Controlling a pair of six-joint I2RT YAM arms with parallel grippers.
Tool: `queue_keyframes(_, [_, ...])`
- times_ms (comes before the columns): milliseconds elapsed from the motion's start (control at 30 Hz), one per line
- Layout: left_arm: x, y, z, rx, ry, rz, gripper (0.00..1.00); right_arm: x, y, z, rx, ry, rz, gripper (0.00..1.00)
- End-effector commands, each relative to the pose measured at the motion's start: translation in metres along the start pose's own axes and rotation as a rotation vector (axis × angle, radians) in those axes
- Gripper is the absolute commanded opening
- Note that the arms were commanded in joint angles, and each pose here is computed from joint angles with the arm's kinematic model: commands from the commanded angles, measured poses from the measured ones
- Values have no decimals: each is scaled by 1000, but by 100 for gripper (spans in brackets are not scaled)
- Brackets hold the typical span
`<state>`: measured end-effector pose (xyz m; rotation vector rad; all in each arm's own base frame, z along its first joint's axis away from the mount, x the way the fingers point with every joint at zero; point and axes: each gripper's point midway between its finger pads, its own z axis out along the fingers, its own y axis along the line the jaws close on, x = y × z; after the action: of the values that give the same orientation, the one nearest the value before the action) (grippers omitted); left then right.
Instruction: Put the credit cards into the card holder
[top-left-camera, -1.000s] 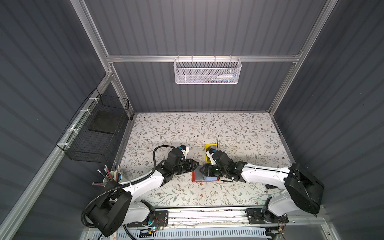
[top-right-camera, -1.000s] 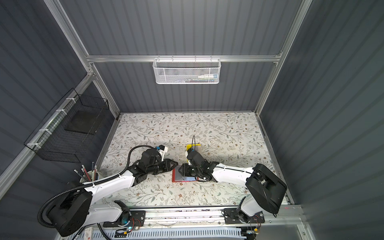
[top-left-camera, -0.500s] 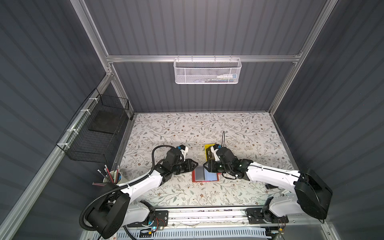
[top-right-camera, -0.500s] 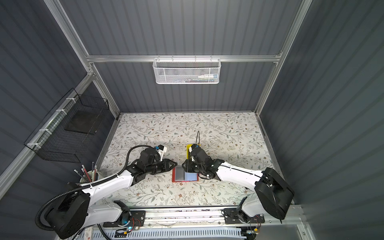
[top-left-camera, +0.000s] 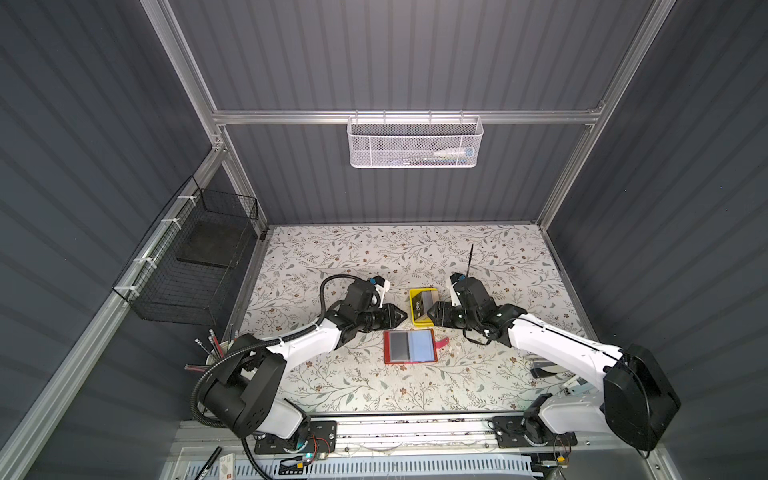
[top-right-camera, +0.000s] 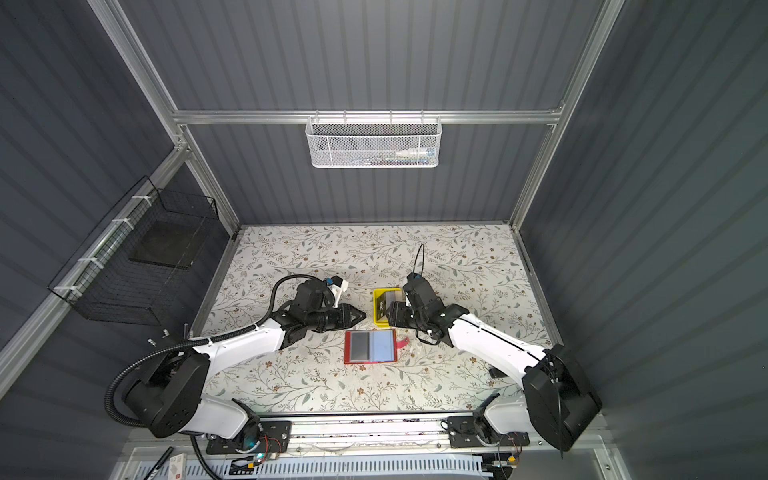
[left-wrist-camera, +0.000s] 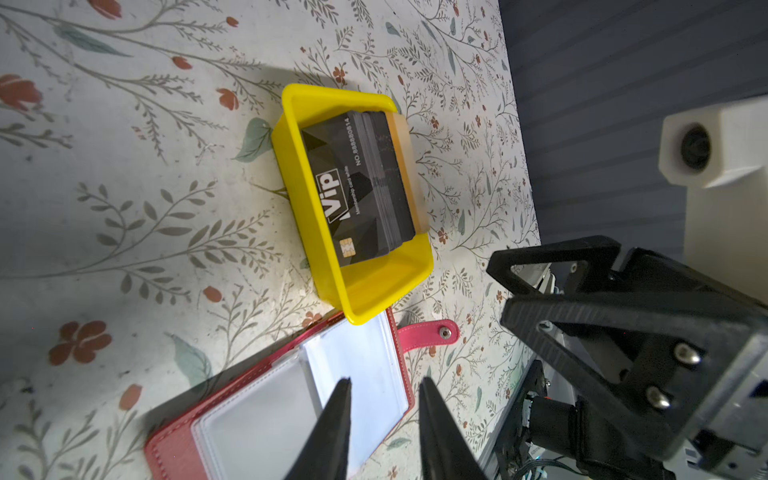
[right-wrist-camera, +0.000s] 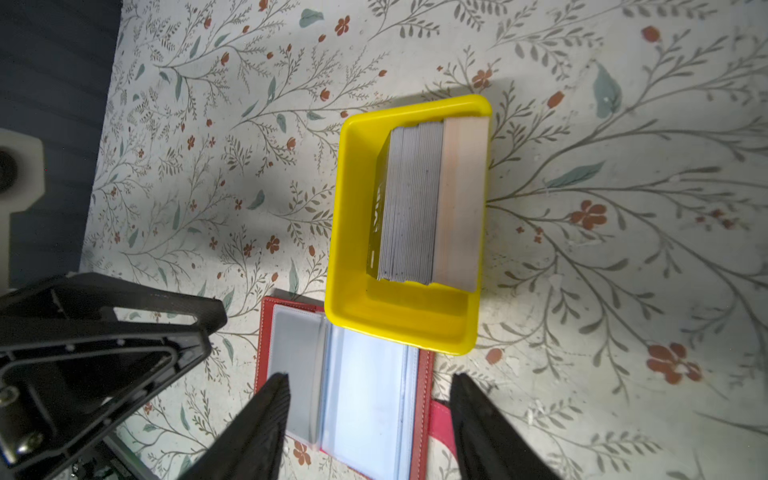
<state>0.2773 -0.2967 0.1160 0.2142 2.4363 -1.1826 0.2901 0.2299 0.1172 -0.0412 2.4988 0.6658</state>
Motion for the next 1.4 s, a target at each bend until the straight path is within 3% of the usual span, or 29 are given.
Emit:
queue_keyframes(0, [-7, -9, 4, 34, 10, 45, 29, -5, -5, 2, 20, 7, -22, 68])
queue_keyframes(833, [-23, -19, 26, 91, 28, 72, 29, -26, -12, 21, -15, -57, -24, 75])
queue_keyframes(1367, [-22, -6, 40, 34, 59, 32, 28, -12, -20, 42, -1, 1, 19, 76])
